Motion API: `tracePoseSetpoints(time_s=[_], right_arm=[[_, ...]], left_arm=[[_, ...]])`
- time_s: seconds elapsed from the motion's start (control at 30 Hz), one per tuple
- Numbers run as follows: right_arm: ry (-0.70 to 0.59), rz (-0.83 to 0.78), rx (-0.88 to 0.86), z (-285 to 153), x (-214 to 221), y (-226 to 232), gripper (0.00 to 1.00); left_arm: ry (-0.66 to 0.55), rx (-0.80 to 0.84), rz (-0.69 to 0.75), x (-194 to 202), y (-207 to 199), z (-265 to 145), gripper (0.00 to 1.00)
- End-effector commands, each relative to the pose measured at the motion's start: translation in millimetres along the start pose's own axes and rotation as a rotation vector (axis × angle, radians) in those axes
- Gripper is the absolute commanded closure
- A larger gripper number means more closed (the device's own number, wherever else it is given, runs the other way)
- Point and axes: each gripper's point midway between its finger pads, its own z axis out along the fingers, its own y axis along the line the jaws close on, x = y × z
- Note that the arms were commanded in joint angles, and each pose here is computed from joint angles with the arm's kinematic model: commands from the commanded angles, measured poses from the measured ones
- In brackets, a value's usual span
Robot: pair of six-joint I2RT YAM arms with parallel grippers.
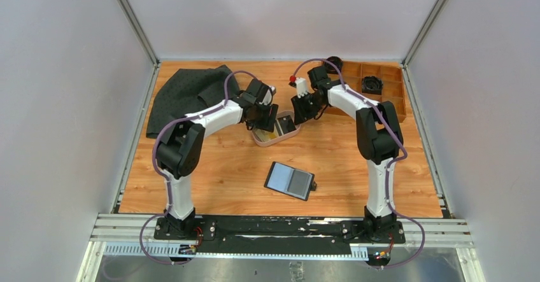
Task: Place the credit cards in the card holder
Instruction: Pick up the storage box at the center of the board.
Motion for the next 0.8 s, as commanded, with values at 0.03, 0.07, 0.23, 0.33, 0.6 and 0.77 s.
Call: tracePoseSetpoints(time_s=[0.03,0.07,0.23,0.33,0.6,0.77], right_arm=[[0.053,-0.024,0.067,12.1,4.7,-0.1,0.8],[0.053,-0.031,0.091,11.2,2.5,-2.2,0.86],[0.013,-0.097,0.21,-3.6,-22.9,-14.5,1.0],[-0.031,-0.188,0.305,-22.1,-48.0,-18.4,1.0],[-0.152,-0.525,0.671,-83.7,-109.6,-12.2,1.0],[-0.191,-0.664,0.84,-121.7,-125.7,-4.0,1.0]], left_arm=[[-0.178,0.112,-0.002,-34.2,-23.9,-49.2,0.36],[-0.203,0.114,-0.003,-36.7,-24.4,-58.4,0.36],[-0.329,0.111,-0.042,-36.0,-17.5,-106.0,0.35],[-0.395,0.106,-0.097,-23.7,-5.8,-125.9,0.29],[-0.54,0.168,-0.226,-11.2,6.0,-162.6,0.01],[-0.551,0.394,-0.362,-15.3,-17.6,-163.5,0.0]])
